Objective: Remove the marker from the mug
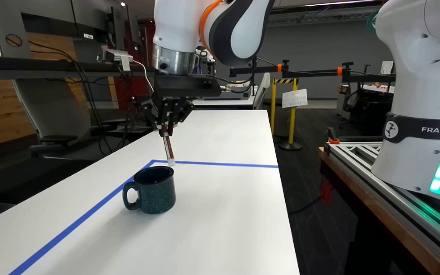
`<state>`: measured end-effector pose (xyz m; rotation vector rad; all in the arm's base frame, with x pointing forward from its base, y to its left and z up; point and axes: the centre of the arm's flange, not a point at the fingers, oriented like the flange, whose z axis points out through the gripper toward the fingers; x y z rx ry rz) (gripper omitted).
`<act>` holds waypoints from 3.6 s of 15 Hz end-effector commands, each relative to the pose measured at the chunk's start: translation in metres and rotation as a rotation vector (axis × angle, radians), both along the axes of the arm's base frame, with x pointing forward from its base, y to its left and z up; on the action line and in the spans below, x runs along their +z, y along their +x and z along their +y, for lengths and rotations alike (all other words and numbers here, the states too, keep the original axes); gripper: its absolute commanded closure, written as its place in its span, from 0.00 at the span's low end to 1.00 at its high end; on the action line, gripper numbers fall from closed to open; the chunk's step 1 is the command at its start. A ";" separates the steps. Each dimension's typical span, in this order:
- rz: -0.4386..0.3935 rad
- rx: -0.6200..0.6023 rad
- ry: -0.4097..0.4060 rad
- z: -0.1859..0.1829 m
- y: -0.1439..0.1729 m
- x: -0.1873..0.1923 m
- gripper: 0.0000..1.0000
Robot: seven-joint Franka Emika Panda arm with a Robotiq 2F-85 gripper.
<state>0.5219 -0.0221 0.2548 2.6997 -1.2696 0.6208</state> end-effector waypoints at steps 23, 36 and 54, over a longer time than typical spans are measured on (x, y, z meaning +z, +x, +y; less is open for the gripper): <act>0.191 0.129 0.180 -0.073 -0.040 -0.110 0.95; 0.152 0.291 0.051 -0.063 -0.025 -0.150 0.55; 0.251 0.540 0.087 0.002 -0.043 -0.005 0.00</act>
